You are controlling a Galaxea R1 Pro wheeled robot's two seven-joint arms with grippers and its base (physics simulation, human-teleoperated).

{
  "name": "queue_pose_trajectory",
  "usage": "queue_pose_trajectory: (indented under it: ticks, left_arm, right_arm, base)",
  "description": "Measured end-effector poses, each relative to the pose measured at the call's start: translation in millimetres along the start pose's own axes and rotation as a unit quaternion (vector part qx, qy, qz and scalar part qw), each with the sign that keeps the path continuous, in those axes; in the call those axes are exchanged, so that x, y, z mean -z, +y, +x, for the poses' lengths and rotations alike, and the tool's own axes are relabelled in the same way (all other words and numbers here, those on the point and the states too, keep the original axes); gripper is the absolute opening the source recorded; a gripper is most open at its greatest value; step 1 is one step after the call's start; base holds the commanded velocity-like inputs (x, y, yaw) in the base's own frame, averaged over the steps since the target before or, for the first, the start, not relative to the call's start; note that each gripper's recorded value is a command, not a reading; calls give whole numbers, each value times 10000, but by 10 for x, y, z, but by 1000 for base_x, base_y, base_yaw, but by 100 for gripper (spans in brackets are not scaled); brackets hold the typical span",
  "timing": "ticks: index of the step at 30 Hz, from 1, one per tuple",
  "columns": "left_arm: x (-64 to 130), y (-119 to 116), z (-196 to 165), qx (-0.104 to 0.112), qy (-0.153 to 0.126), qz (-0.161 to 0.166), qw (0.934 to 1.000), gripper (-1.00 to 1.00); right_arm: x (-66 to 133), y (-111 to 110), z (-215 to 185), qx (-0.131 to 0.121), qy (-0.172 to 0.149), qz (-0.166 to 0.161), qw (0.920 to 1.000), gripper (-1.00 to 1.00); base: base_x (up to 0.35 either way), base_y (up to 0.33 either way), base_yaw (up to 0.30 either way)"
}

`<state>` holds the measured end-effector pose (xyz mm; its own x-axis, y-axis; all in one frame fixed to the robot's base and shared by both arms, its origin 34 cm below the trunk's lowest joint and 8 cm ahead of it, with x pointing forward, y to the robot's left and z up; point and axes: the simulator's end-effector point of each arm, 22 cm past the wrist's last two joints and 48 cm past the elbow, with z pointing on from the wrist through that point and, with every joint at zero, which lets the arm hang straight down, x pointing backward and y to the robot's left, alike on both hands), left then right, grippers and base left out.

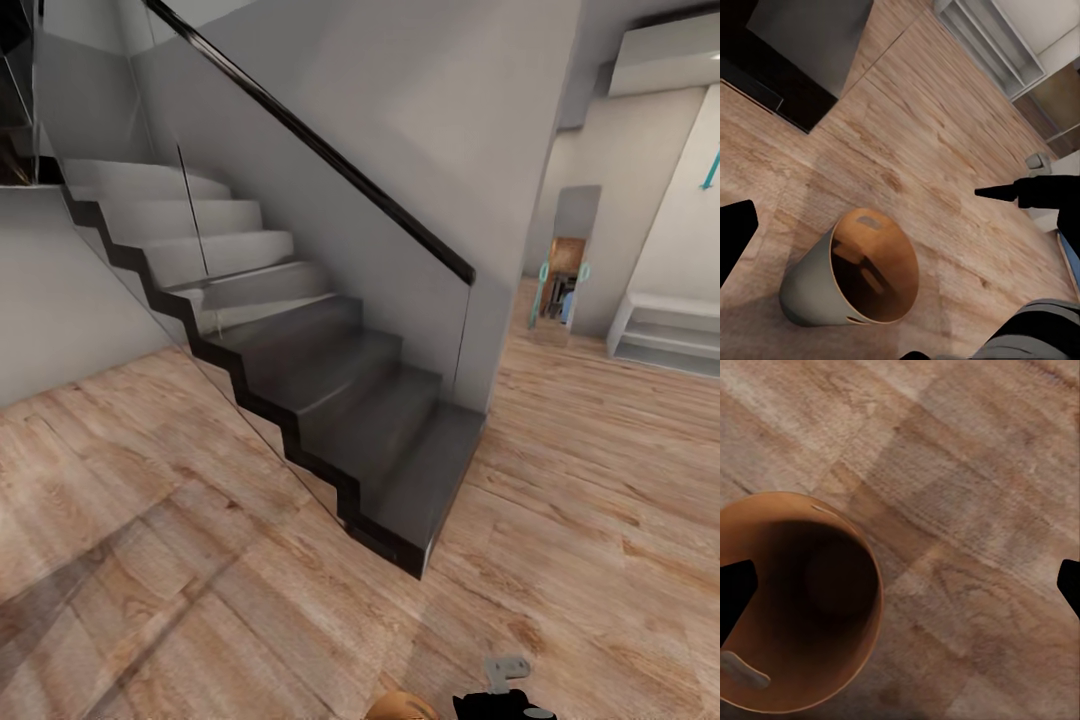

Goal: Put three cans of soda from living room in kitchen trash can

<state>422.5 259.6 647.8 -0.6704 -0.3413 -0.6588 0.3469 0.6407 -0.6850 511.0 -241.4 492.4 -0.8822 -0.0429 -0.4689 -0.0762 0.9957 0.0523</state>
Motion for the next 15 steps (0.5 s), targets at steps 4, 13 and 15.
queue_pose_trajectory:
  ticks: [4,13,15]
  left_arm:
    - [-19,54,66,18,18,-9,10000,100]
    - [-57,181,222,63,63,-33,10000,100]
    - [-60,199,245,72,76,-40,9999,100]
  right_arm:
    - [-70,-1,62,-3,28,-3,10000,100]
    - [-232,-5,212,-9,97,-7,10000,100]
    - [-253,-6,236,-10,113,-8,9999,100]
  base:
    - [0,0,0]
    - [0,0,0]
    - [0,0,0]
